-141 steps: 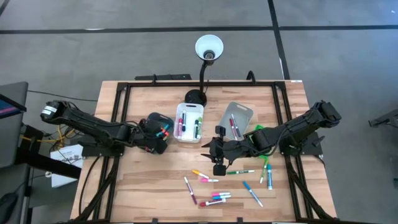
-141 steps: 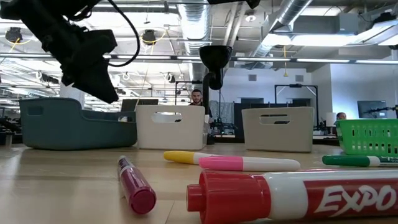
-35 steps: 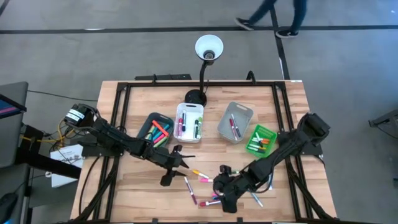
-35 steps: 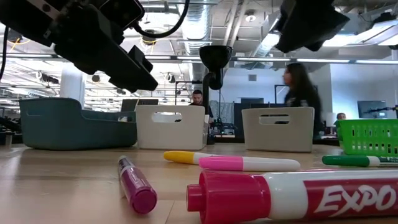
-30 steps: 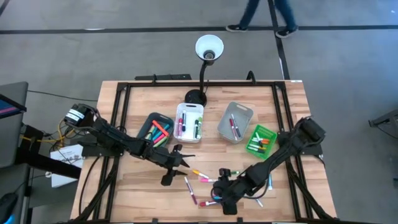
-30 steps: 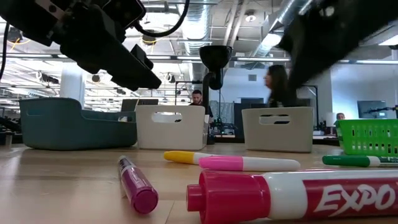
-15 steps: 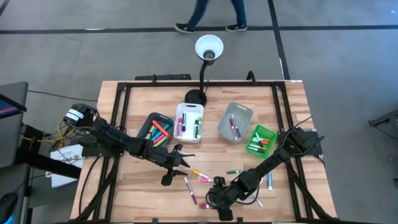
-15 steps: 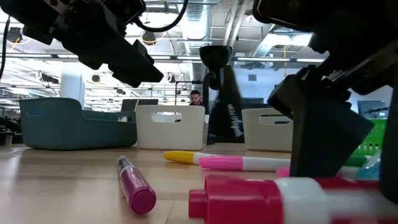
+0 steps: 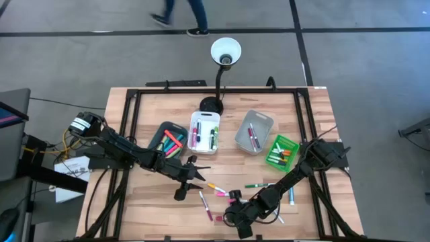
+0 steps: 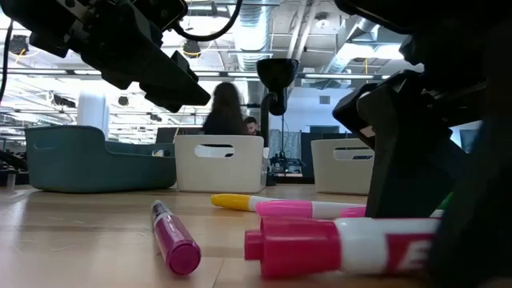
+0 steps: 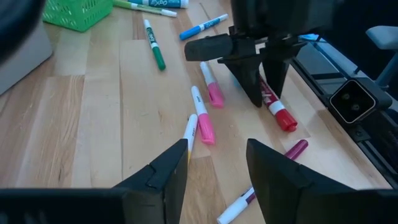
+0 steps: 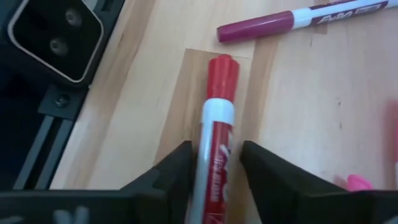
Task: Pick & Place Markers
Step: Put the red dry erase marker into the white bin
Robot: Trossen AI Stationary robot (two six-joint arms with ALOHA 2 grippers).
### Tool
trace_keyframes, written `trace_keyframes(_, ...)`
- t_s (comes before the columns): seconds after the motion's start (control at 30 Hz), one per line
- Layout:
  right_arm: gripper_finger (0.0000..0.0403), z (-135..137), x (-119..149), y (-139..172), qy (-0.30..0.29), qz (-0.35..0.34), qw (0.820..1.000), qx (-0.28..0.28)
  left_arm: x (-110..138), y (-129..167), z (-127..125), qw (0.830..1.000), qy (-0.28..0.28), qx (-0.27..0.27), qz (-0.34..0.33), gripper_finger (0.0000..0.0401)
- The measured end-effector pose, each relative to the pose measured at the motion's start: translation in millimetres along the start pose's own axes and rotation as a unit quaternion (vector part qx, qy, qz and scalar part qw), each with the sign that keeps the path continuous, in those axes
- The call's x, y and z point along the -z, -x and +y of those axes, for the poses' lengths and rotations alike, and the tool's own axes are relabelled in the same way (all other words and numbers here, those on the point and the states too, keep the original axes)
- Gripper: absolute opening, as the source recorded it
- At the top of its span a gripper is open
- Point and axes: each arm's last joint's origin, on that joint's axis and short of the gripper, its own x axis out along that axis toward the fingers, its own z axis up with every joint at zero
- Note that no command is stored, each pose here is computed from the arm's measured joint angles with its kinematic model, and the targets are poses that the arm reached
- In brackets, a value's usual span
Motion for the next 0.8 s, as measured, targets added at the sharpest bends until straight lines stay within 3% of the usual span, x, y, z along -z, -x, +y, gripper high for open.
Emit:
trace_keyframes(0.27, 0.0052, -5.5, -3.9, 3.0, -0.007, -0.006, 1.000, 0.004, 0.1, -0.1, 0.0, 1.000, 0.000, 0.000, 0.000, 0.0160)
trace_keyframes(0.37, 0.0051, -6.7, -9.0, 11.0, -0.008, -0.017, 1.000, 0.003, 0.1, -0.1, 0.0, 1.000, 0.000, 0.000, 0.000, 0.0160)
trace_keyframes(0.6, 0.0083, -20.0, -29.2, 54.3, -0.018, -0.053, 0.996, 0.066, -4.7, 3.5, -0.4, 1.000, -0.006, 0.001, -0.012, 0.0158)
trace_keyframes(0.8, 0.0062, -32.7, -38.0, 99.8, -0.019, -0.067, 0.988, 0.137, -28.9, 31.3, -0.7, 0.997, -0.037, -0.016, -0.062, 0.0158)
